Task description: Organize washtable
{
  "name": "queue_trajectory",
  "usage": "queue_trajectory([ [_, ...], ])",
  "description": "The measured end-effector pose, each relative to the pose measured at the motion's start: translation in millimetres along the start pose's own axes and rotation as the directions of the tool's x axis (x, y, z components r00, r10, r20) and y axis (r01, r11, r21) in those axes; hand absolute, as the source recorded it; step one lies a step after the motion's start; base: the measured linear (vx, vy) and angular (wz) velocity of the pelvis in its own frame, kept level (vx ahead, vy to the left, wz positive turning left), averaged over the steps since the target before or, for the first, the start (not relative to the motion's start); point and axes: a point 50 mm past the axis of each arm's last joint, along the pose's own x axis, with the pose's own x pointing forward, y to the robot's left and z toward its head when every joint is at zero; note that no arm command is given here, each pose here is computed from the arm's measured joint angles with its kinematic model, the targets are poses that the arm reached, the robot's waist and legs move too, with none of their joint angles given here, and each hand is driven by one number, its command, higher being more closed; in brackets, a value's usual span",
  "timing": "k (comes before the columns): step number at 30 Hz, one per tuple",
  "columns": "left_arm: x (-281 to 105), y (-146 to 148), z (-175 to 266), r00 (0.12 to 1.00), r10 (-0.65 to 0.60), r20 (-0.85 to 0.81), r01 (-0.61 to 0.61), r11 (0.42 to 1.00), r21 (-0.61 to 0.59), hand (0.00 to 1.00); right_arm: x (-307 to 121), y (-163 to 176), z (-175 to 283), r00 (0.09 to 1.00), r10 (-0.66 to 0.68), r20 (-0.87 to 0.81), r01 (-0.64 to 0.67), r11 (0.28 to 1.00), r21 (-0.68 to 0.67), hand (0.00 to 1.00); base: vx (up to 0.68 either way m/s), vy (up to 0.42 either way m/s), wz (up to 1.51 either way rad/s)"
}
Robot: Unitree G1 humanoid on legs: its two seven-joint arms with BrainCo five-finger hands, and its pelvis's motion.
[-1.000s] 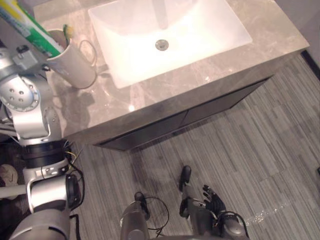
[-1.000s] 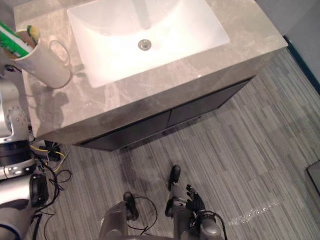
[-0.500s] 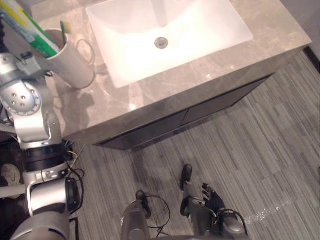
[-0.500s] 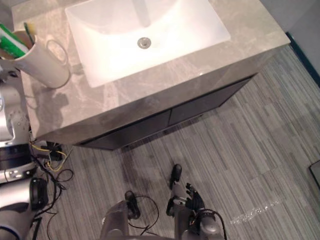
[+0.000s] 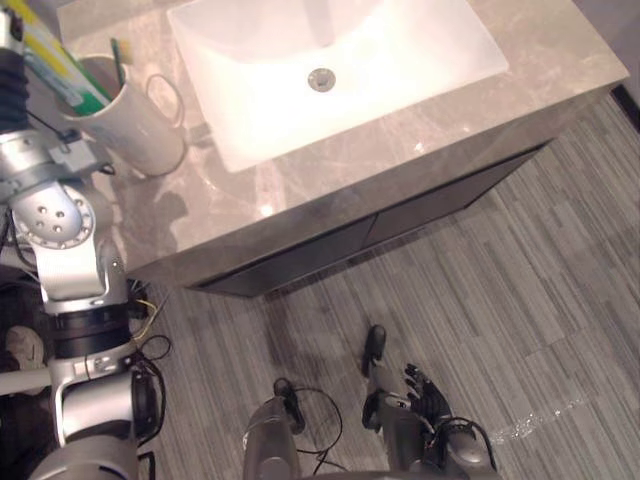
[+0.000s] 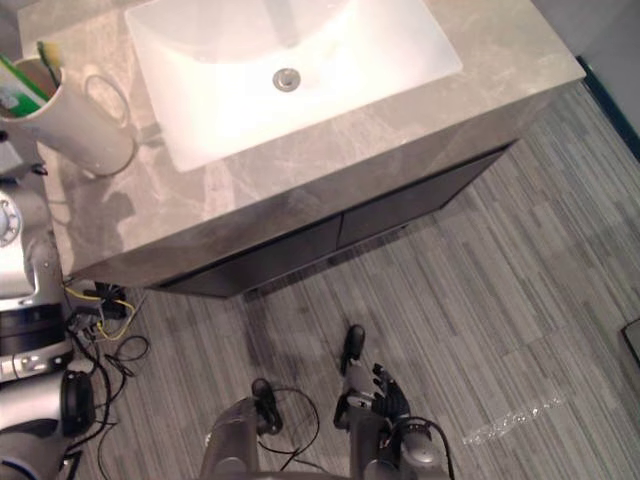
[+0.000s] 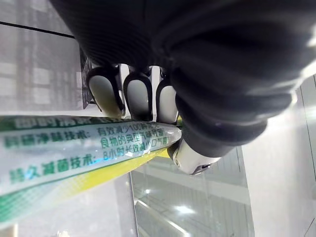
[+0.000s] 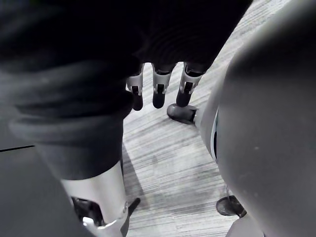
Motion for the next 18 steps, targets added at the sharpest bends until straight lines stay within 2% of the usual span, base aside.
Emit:
queue_trajectory([
  [18,-6.6,-0.5,-4.4,1.000,-0.002,-0.020,0.002,1.000,0.008,1.00,0.2,-1.2,0.5,1.000,-0.020,0.002,0.020,1.000,0.010,0.00,0.06,0.074,0.00],
])
